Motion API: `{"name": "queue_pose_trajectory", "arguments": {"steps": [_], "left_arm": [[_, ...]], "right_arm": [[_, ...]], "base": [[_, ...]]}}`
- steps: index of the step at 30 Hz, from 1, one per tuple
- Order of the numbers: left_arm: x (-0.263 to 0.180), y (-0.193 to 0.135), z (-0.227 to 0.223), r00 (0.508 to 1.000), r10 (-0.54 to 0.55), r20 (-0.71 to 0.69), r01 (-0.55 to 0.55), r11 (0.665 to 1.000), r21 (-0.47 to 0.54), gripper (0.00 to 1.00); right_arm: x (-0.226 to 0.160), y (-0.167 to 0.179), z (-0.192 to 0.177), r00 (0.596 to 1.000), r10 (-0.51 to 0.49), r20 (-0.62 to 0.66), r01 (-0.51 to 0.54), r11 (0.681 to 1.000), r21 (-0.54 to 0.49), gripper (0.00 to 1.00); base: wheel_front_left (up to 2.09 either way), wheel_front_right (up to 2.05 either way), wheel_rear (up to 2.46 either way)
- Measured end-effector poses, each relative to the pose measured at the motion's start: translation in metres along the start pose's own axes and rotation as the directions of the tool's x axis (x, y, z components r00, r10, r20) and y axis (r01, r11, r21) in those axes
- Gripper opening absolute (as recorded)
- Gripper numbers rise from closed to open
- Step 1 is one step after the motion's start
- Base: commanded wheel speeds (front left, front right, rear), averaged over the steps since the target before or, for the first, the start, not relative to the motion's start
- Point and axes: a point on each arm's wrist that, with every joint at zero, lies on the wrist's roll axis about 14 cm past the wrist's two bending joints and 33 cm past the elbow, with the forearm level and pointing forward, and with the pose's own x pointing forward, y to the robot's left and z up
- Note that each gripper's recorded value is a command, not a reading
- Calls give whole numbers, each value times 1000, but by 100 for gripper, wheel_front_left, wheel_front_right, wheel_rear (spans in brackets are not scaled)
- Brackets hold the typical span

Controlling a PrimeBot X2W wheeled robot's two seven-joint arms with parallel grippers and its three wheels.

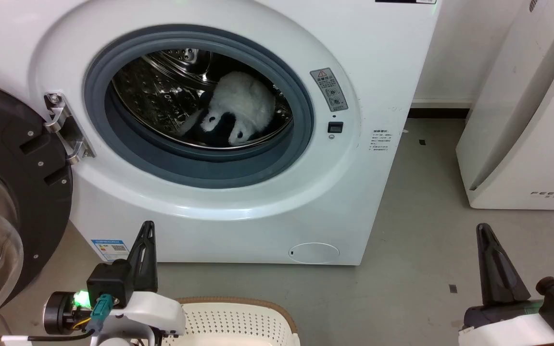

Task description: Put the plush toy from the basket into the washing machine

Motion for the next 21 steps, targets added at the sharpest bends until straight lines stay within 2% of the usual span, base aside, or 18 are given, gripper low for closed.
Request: {"name": "queue_pose_trajectory", "arguments": {"steps": [21], "left_arm": [[-1,-2,2,1000,-5,-20,5,1000,-2,0]], "right_arm": [[0,3,-8,998,11,-54,-13,999,-30,0]], "base": [[0,0,0]]}}
